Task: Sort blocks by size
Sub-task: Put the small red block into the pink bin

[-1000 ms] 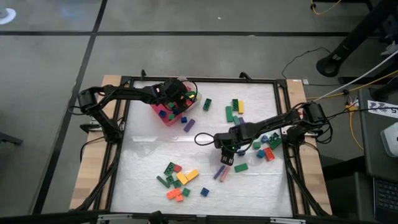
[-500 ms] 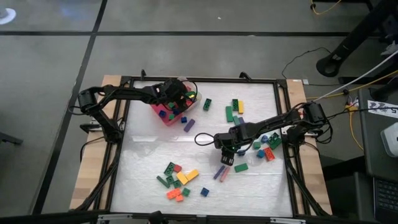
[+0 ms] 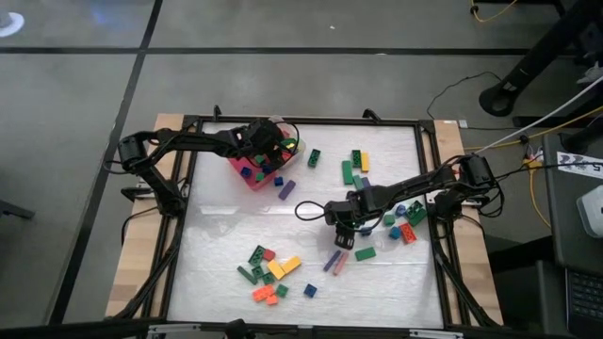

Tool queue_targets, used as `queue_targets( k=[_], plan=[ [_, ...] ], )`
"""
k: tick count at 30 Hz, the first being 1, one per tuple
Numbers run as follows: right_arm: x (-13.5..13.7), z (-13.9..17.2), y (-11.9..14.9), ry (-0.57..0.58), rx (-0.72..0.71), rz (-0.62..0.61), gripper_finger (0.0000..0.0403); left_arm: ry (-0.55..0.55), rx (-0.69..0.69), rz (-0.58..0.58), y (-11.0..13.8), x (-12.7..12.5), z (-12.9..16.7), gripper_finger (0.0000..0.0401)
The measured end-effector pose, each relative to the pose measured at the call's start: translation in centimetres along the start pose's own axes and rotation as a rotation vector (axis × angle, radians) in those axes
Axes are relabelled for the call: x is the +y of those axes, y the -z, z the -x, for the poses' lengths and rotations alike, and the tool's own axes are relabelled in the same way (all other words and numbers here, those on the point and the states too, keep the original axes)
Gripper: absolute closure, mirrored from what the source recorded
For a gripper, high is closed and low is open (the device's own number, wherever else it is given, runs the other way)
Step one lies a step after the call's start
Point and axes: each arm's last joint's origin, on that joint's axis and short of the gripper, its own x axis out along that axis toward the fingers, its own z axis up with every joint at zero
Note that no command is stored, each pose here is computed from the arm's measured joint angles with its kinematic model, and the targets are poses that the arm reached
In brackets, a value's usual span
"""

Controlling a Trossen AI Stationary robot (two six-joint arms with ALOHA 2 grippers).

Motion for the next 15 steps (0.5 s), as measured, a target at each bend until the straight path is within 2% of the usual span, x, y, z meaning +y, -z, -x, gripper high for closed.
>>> queue_targets(
  k=[9,15],
  plan=[
    [-0.2,0.01,0.24,0.037,0.016,0.001,0.0223,0.0,0.0,0.0,0.0,0.0,0.0,0.0191],
    [-0.7,-0.05,0.75,0.132,0.036,0.021,0.0223,0.0,0.0,0.0,0.0,0.0,0.0,0.0191]
  ],
)
